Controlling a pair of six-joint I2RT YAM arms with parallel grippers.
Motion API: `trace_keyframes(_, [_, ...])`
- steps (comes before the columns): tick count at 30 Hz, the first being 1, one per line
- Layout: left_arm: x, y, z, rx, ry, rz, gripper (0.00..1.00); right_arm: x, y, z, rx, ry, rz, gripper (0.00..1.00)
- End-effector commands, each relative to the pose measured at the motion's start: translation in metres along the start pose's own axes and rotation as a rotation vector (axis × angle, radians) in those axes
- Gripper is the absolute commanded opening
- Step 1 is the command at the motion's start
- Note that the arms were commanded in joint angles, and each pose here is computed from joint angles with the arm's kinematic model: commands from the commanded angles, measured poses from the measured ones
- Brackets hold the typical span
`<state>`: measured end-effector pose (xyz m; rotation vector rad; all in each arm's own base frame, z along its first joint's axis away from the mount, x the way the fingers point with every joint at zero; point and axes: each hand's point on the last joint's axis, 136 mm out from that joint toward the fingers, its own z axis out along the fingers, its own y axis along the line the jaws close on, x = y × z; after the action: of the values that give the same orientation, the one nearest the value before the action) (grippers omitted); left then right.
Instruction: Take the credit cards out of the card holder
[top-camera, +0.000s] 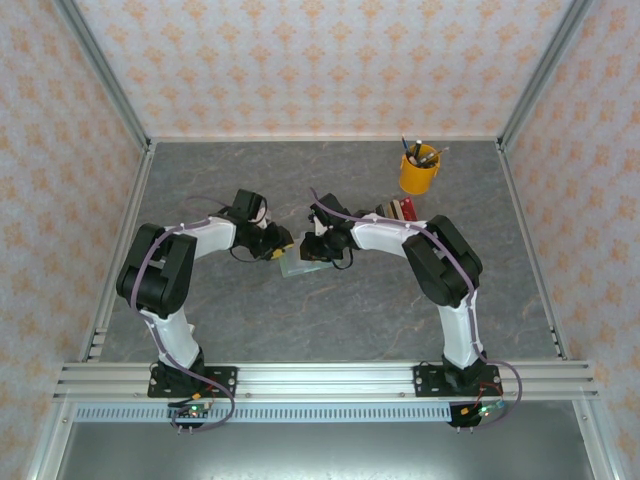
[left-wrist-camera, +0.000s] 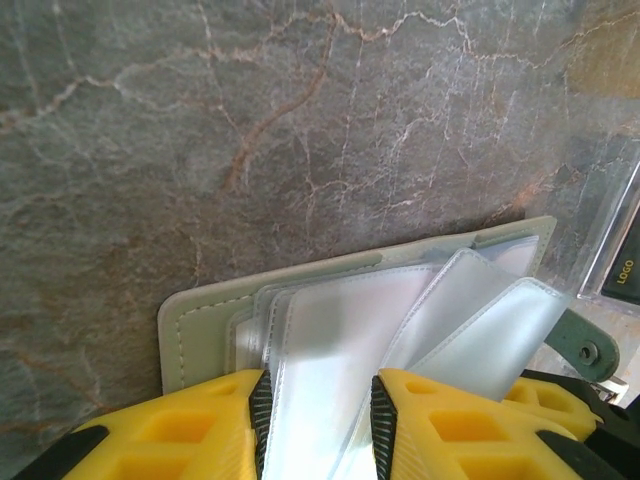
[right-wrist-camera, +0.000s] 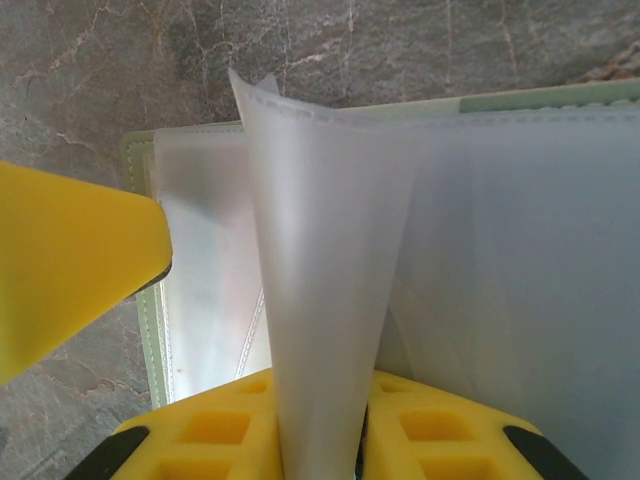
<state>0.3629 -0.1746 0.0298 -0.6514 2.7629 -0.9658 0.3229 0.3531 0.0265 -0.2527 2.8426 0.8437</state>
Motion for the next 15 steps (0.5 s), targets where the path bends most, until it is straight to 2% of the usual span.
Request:
trace_keyframes(1, [0.007, 0.002, 0.007, -0.027, 0.034, 0.028, 0.35, 0.034, -0.038, 0.026, 0.104, 0.106, 0.052, 0.25])
trace_keyframes(5, [0.012, -0.004, 0.008, -0.010, 0.065, 0.057, 0.35, 0.035, -0.033, 0.026, 0.079, 0.114, 0.043, 0.25])
trace_keyframes(9, [0.015, -0.020, 0.007, 0.066, 0.089, 0.095, 0.30, 0.032, -0.019, 0.021, 0.012, 0.109, 0.004, 0.27])
trace_keyframes(15, [0.014, -0.037, 0.002, 0.146, 0.083, 0.136, 0.25, 0.020, 0.008, 0.000, -0.078, 0.056, -0.100, 0.38])
